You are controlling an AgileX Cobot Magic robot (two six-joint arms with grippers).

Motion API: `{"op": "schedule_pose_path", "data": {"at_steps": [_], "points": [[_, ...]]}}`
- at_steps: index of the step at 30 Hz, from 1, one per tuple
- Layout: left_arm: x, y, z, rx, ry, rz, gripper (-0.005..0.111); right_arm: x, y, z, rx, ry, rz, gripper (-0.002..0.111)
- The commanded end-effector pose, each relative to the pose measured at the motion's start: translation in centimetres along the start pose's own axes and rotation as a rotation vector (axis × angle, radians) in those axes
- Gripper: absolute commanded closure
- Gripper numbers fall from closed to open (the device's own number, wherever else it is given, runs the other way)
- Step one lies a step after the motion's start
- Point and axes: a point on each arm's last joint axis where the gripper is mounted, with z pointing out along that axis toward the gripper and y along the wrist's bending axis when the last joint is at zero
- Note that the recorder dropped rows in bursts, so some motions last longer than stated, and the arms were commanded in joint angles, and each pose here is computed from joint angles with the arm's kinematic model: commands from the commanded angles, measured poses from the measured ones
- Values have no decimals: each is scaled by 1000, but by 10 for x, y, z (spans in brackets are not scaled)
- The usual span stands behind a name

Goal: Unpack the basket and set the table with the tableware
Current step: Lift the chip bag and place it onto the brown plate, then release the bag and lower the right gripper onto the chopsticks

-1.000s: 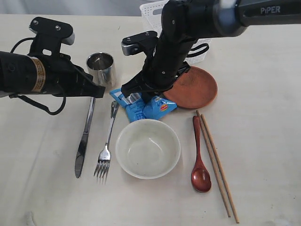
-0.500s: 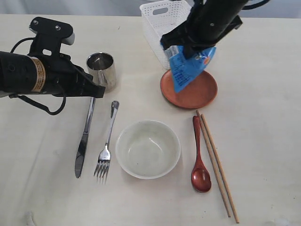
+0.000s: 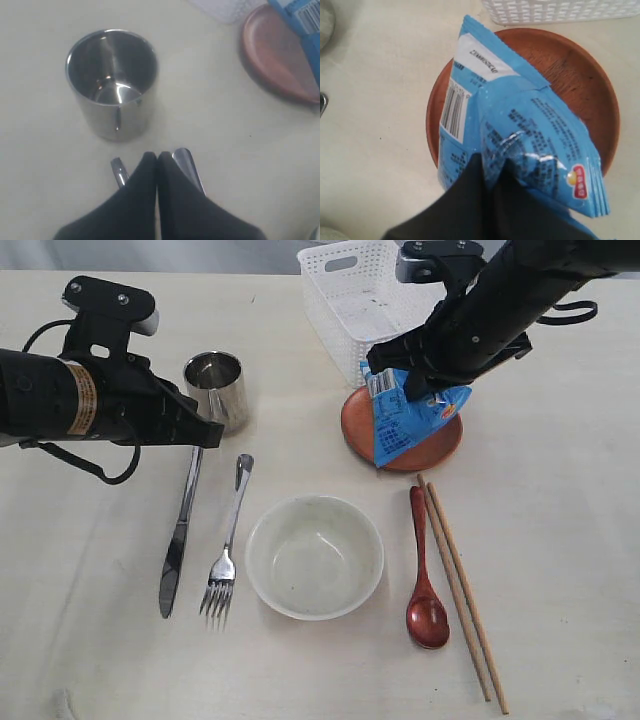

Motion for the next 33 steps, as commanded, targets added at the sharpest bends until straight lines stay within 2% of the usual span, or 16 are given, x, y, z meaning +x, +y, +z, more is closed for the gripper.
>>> {"op": "schedule_pose_path", "data": {"at_steps": [1,3,4,7,8,10,12,14,15,16,19,28,33], "points": [[-3,0,-1,5,-15,-13,107,0,-3,4,3,-10,-3,102],[-3,0,-1,5,-15,-13,107,0,-3,6,5,-10,-1,87],[-3,0,-1,5,-15,-13,107,0,-4,8,6,-14,-3,73],[-3,0,-1,5,-15,-13,107,-5,-5,8,16,-61,-19,42],[-3,0,-1,5,-15,-13,107,-6,-5,6,25,-79,-29,42],[-3,0,-1,5,-15,-13,107,-10,-6,-1,53,-128,-64,46],[-3,0,-1,5,-15,-13,107,-14,-7,-13,65,-169,-75,60],[-3,0,-1,5,-15,-13,107,-18,-5,-25,74,-227,-86,83],[-3,0,-1,5,-15,-13,107,-19,-5,-27,77,-241,-88,91],[-3,0,-1,5,-15,-13,107,-20,-6,-28,83,-255,-94,106],[-3,0,-1,5,-15,-13,107,-18,-9,-18,100,-228,-92,109],[-3,0,-1,5,-15,-11,107,-5,-24,55,106,-79,4,109],[-3,0,-1,7,-15,-11,107,0,-23,68,97,-43,29,109]]}}
